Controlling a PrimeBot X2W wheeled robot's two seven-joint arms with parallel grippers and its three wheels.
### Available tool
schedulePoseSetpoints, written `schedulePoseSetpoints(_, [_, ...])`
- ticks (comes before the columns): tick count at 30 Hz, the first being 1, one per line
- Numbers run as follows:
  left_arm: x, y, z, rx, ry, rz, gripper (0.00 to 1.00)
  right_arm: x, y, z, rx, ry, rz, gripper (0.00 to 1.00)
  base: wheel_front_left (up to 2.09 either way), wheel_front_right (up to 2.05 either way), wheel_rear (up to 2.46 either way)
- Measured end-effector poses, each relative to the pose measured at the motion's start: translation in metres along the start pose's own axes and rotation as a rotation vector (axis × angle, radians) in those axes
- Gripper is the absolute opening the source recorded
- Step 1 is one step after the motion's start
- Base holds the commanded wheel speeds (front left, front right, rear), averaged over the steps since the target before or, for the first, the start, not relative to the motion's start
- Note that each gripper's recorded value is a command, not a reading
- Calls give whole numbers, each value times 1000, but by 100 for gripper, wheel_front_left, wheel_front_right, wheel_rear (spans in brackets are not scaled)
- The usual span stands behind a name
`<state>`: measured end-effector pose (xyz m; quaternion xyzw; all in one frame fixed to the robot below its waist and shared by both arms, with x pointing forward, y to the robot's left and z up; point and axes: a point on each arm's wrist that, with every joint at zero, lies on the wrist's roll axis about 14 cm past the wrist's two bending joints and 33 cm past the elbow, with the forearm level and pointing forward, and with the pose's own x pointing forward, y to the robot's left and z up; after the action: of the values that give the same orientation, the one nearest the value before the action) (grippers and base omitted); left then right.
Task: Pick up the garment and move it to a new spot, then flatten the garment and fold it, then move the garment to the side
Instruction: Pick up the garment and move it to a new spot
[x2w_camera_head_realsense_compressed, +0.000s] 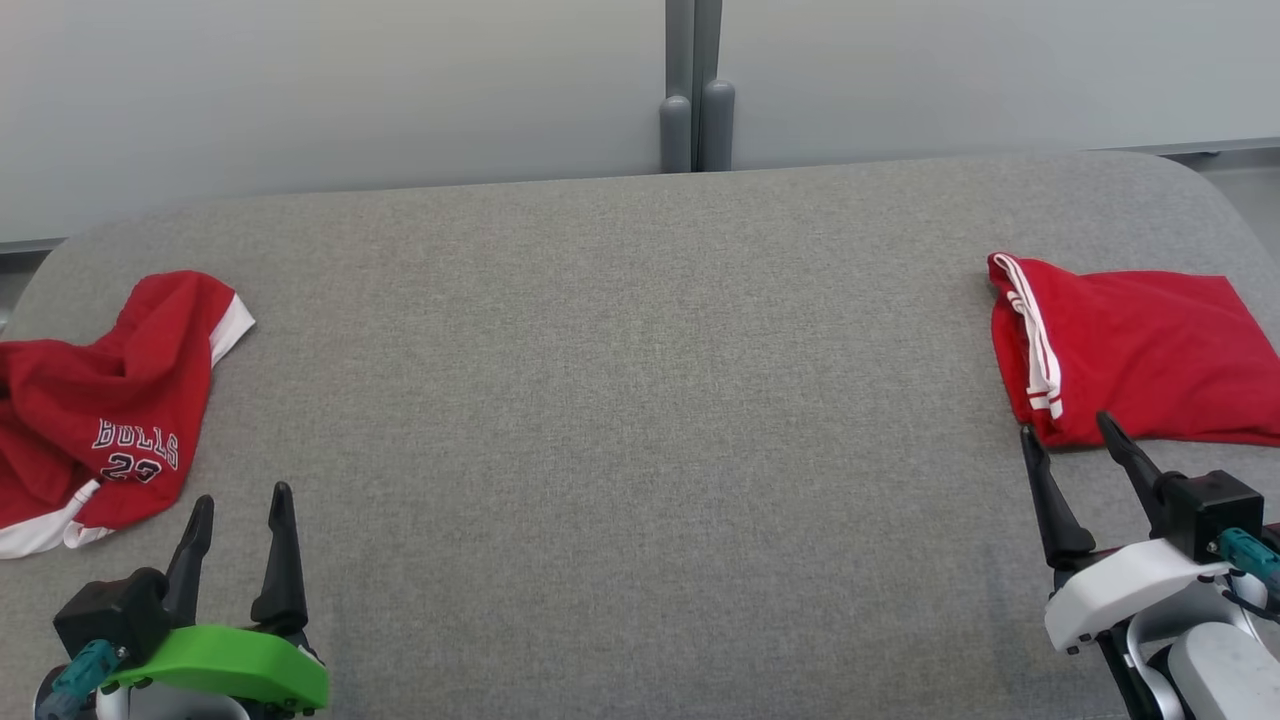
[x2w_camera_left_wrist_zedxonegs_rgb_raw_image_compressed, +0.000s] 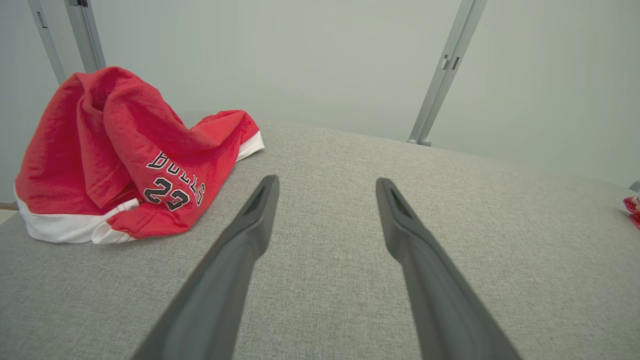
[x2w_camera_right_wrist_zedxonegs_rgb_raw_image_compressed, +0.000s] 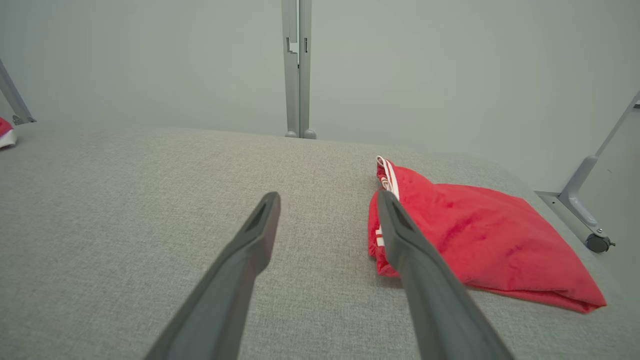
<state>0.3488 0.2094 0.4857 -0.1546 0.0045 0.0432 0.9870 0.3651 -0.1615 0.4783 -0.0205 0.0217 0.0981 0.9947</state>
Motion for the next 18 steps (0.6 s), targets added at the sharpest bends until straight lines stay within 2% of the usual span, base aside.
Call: schedulePoseSetpoints(18, [-1, 4, -2, -8, 6, 3, 100, 2, -3, -6, -2, 17, 6, 100, 0, 0, 0])
